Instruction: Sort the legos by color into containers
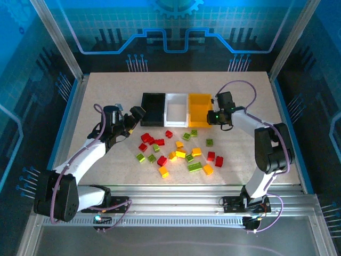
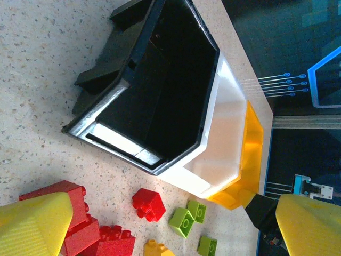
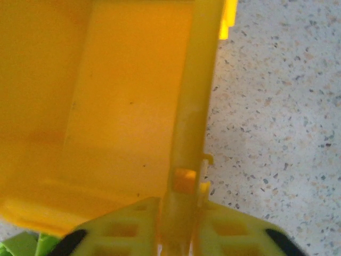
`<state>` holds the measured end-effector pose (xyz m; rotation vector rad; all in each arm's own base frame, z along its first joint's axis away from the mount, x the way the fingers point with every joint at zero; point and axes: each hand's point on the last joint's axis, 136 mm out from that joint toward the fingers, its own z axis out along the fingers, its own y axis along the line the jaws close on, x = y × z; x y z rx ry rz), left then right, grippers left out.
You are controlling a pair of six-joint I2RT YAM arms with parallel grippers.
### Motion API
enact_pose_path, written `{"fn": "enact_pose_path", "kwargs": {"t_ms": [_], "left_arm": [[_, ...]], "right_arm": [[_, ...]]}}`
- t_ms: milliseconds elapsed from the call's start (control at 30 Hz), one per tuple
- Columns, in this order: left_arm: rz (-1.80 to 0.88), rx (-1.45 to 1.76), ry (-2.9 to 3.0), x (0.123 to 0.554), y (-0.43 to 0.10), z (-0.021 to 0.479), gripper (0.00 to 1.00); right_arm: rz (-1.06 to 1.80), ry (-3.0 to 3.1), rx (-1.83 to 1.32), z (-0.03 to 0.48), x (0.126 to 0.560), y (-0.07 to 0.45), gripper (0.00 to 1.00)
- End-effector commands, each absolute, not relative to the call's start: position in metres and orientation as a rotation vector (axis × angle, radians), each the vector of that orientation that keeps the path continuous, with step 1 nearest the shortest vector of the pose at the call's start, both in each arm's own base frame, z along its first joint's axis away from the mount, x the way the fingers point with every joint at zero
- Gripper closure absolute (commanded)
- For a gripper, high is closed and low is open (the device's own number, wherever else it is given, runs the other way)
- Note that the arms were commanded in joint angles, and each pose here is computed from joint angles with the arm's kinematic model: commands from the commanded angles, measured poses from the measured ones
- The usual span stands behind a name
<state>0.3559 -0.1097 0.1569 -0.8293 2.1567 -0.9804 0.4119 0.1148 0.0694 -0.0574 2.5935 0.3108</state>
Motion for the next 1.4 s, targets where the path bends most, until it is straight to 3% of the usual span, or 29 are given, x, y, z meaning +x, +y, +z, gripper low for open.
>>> {"fn": "enact_pose_path", "kwargs": {"t_ms": [0, 267, 467, 767, 1100, 1367], "left_arm": [[-0.994, -0.810, 2.223, 0.346, -0.117, 0.142, 0.01], [-1.036, -0.761, 2.220, 0.342, -0.127, 0.150, 0.01], [-1.048, -0.649, 2.219, 0.327, -0.145, 0.159, 0.01], [-1.019, -0.576, 2.227, 0.295, -0.154, 0.149, 0.01], [-0.989, -0.589, 2.255, 0.290, -0.150, 0.139, 0.01], [-0.964, -0.605, 2.269, 0.291, -0.148, 0.132, 0.01]], "right_arm": [[0.333, 2.584, -0.057, 0.071, 0.411, 0.115, 0.65], [0.377, 2.526, -0.006, 0.095, 0.412, 0.120, 0.40], [0.399, 2.523, 0.123, 0.111, 0.383, 0.115, 0.35], [0.257, 2.725, 0.220, 0.059, 0.308, 0.113, 0.28], [0.172, 2.788, 0.136, 0.027, 0.307, 0.125, 0.30], [0.140, 2.799, 0.110, 0.019, 0.311, 0.128, 0.50]]}}
